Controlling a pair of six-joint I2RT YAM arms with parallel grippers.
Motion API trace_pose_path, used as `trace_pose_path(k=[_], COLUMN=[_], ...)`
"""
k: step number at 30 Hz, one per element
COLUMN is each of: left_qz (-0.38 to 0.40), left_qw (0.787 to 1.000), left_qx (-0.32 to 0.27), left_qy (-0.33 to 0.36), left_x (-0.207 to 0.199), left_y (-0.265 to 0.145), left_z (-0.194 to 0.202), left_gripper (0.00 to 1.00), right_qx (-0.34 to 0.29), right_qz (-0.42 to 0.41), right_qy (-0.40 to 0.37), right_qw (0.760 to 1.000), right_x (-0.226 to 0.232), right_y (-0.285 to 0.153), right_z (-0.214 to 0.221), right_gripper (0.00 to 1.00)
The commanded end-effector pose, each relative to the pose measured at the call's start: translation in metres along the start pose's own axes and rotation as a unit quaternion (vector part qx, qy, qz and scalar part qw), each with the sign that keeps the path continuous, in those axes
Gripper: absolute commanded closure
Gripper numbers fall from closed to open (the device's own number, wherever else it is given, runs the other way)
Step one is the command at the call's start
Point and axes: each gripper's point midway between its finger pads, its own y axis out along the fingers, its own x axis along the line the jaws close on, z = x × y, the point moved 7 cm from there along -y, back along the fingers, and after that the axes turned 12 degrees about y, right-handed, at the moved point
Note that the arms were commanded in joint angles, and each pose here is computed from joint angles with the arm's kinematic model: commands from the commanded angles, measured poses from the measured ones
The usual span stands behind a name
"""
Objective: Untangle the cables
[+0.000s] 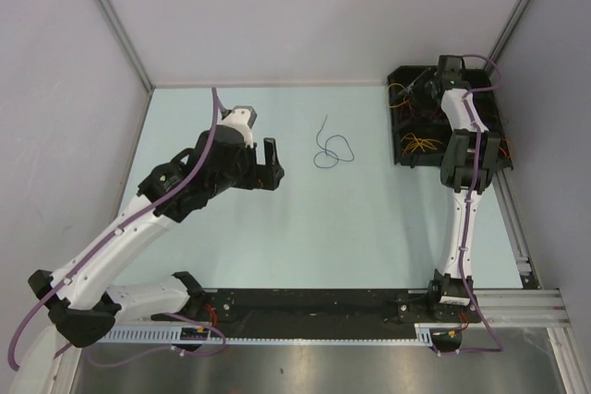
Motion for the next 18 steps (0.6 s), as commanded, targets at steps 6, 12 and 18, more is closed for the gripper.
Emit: trace_pose_path(k=[6,12,18], left_qz=[-0.006,-0.001,0.004], left_qw=[1.000,1.000,1.000], left_qx=[0.000,0.003,-0.002], left_qy=[-0.023,-0.021,-0.022], left_x=[-0.009,-0.015,-0.018], left_y=[0.013,0.021,0.025], left_z=[-0.008,-0.012,-0.015], left_gripper=[0.07,0.08,0.08], right_qx=[-0.016,-0.006,-0.022], right_qz=[-0.078,-0.081,-0.083], right_qy=[-0.022,-0.018,-0.005], right_qw=[0.997,0.997,0.996], right_x=[0.038,0.038,0.042], right_y=[-0.026,-0.038,-0.064], right_z=[-0.022,-0.025,-0.041], right_gripper=[0.92,1.00,1.00])
